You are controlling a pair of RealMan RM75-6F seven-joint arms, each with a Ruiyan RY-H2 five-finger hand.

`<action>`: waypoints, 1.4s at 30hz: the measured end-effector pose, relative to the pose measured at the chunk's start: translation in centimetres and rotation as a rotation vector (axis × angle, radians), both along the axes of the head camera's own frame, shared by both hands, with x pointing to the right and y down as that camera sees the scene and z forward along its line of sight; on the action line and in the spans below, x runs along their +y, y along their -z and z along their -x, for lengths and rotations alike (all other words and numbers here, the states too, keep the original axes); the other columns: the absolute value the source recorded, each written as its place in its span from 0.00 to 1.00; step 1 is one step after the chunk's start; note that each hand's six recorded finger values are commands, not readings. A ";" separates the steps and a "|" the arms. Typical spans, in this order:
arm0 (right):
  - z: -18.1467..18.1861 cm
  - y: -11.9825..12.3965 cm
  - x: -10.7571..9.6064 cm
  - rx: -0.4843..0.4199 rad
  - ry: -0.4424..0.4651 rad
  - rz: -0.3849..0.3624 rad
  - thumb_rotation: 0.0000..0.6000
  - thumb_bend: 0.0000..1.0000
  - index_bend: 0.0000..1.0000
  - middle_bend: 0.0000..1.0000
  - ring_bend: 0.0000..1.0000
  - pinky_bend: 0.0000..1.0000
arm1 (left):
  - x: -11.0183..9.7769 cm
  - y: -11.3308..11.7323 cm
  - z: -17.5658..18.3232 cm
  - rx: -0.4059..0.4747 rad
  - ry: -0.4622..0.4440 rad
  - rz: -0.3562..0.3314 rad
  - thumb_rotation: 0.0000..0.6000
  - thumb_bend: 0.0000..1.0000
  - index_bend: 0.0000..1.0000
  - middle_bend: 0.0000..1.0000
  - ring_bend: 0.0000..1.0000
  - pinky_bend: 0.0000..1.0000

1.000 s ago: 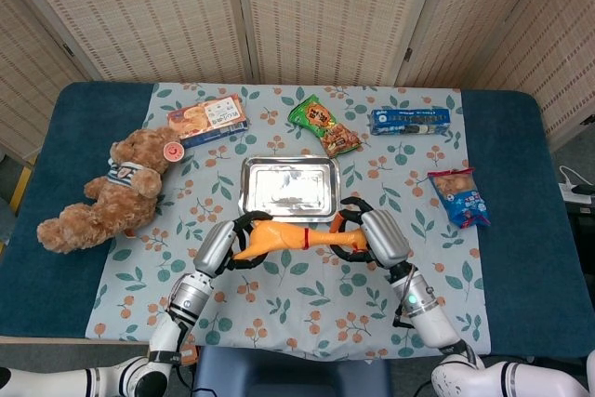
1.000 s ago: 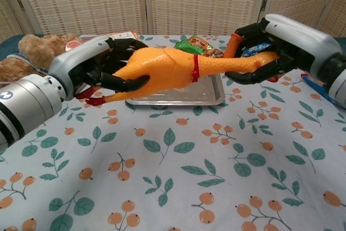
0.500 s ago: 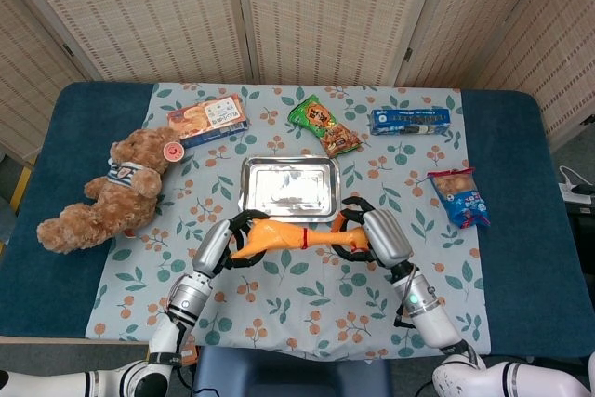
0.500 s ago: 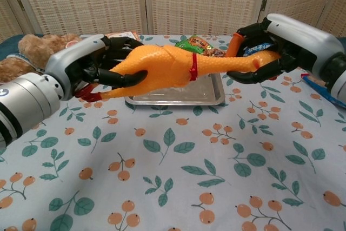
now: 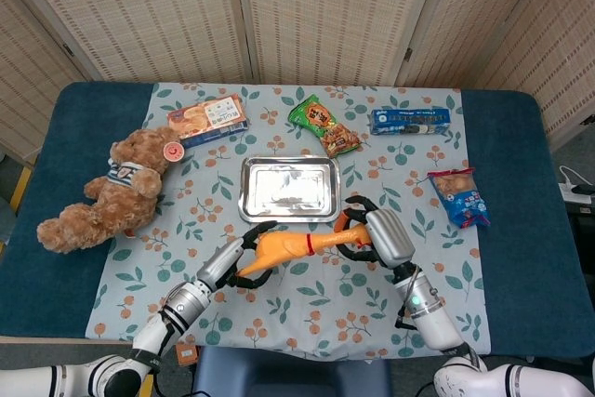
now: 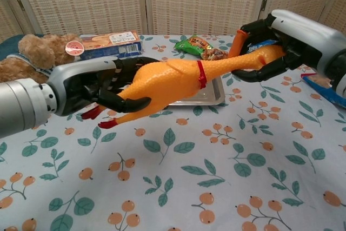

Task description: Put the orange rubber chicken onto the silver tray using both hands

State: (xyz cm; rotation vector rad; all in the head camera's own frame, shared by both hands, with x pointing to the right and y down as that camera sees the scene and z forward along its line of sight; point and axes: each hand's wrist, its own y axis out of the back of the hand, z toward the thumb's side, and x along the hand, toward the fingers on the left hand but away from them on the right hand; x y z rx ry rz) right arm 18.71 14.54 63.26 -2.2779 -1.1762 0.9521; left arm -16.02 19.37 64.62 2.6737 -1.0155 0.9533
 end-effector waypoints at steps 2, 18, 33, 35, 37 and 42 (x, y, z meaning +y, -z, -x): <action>0.0 0.0 0.0 0.001 0.000 0.000 1.00 0.33 0.84 0.58 0.61 0.71 | 0.1 0.3 -0.2 0.018 -0.011 0.027 1.00 0.37 0.00 0.00 0.00 0.16; -0.1 0.1 0.0 -0.008 0.000 -0.002 1.00 0.33 0.84 0.58 0.61 0.71 | -1.2 -0.3 0.9 -0.051 0.053 0.012 1.00 0.56 0.49 0.51 0.50 0.68; -0.1 0.0 0.1 0.002 0.004 0.002 1.00 0.33 0.84 0.58 0.61 0.71 | -1.6 -0.4 1.1 -0.111 0.142 -0.013 1.00 0.74 0.87 0.92 0.86 1.00; -0.1 0.0 0.1 0.003 0.004 0.003 1.00 0.33 0.84 0.58 0.61 0.71 | -1.6 -0.3 1.1 -0.111 0.142 -0.012 1.00 0.74 0.87 0.92 0.87 1.00; -0.1 0.0 0.1 0.002 0.003 0.004 1.00 0.33 0.84 0.58 0.61 0.71 | -1.6 -0.3 1.1 -0.113 0.141 -0.015 1.00 0.74 0.87 0.92 0.87 1.00; -0.2 0.1 0.0 0.001 0.001 0.003 1.00 0.33 0.84 0.58 0.61 0.71 | -1.7 -0.1 1.1 -0.100 0.156 -0.015 1.00 0.69 0.83 0.86 0.79 0.90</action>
